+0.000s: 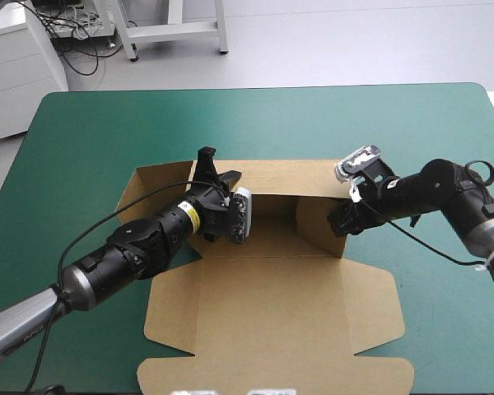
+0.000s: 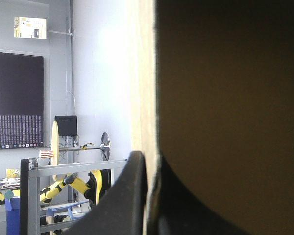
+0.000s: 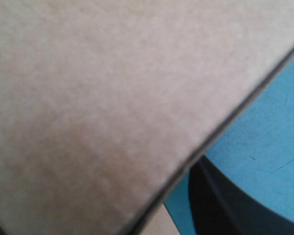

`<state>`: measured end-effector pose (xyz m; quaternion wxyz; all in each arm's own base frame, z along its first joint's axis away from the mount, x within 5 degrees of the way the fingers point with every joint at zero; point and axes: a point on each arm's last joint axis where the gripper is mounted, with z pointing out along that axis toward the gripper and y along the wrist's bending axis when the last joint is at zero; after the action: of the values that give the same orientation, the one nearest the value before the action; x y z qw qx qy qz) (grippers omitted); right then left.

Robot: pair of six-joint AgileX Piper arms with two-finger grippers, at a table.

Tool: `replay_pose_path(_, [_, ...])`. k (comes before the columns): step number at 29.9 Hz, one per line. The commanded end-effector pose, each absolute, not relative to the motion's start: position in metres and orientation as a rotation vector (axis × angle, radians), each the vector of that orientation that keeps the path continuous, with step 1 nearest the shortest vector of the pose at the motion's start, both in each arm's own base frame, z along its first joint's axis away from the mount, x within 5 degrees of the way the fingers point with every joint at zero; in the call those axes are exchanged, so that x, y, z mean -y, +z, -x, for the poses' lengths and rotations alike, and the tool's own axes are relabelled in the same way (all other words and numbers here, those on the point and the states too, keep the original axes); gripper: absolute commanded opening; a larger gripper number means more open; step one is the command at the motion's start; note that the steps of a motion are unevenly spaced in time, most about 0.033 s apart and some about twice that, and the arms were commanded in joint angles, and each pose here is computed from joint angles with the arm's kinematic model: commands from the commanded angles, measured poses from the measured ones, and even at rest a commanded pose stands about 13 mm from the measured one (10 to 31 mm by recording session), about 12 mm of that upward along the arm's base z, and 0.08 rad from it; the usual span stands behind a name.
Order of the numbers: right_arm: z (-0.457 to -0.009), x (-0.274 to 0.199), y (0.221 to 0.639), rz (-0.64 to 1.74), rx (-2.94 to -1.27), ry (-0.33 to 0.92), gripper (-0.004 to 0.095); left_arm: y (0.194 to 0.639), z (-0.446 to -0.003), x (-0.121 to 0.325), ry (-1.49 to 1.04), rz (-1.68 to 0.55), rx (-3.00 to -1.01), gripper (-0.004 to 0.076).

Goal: Fold the box

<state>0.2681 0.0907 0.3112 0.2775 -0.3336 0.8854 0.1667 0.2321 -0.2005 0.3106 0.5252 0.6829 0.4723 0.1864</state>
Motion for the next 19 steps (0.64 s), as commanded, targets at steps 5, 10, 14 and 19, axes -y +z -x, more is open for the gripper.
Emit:
replay_pose_path(5, [-0.259,-0.095,0.325,0.930,-2.346,0.516,-0.0027,0.321,-0.229,0.200,0.432,-1.591,-1.130,-0.0032])
replay_pose_path(10, [-0.258,-0.096,0.325,0.929,-2.350,0.544,-0.0022,0.321,-0.229,0.200,0.430,-1.591,-1.129,-0.0032])
replay_pose_path(14, [-0.258,-0.095,0.325,0.898,-2.365,0.540,-0.0021,0.323,-0.229,0.201,0.413,-1.581,-1.127,-0.0026])
replay_pose_path(19, [-0.261,-0.092,0.324,0.815,-2.403,0.494,-0.0021,0.346,-0.220,0.202,0.340,-1.509,-1.041,0.0107])
